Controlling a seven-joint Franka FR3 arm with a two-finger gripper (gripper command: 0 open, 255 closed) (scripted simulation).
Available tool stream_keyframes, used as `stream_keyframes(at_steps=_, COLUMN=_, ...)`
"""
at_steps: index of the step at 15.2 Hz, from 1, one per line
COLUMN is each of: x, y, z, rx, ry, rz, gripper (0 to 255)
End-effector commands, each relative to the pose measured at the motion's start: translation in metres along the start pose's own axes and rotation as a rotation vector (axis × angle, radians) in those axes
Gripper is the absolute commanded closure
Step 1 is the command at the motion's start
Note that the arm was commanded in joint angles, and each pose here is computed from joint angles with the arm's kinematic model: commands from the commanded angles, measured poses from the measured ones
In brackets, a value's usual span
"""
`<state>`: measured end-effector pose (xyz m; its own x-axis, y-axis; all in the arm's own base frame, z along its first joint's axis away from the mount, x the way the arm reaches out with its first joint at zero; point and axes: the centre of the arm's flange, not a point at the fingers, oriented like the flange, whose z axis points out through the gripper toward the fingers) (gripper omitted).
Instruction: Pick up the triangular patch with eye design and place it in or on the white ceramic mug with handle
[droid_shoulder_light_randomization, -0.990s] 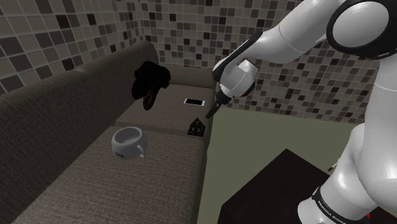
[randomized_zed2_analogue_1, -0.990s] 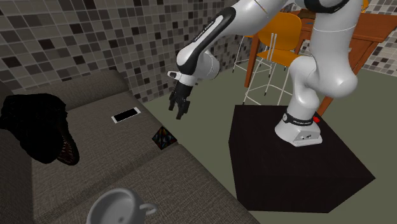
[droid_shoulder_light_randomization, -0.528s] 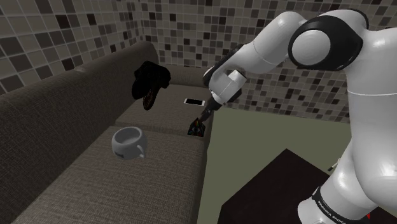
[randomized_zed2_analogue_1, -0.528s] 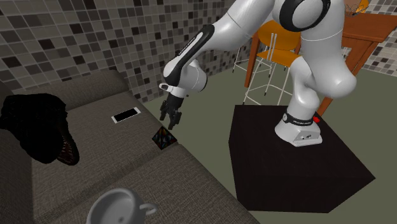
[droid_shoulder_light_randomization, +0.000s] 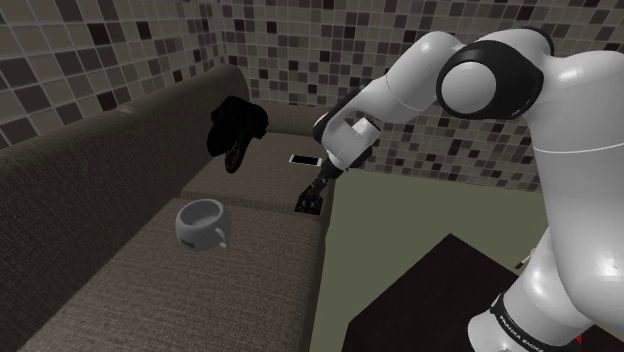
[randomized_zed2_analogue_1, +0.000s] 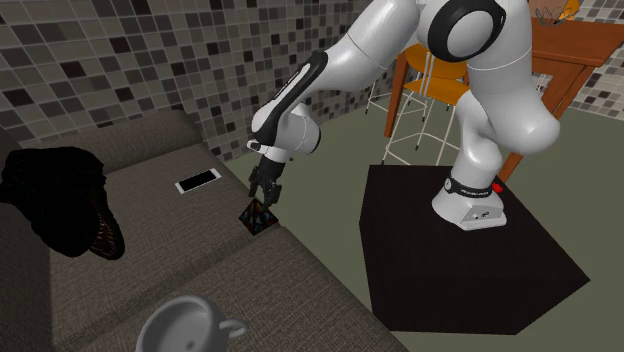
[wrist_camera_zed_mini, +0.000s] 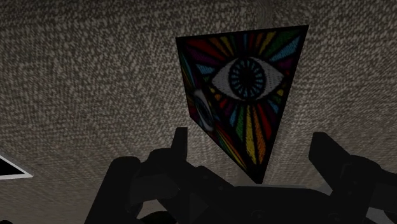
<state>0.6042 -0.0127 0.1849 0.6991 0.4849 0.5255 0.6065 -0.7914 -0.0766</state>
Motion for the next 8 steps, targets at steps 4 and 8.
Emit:
stream_keyframes(at_steps=4, x=0.0001, y=-0.0001, z=0.0003, rx=0.0, ry=0.0, rz=0.0, gripper=0)
stream_keyframes(at_steps=8, x=0.0001, y=-0.0001, z=0.0003, rx=0.0, ry=0.0, rz=0.0, gripper=255)
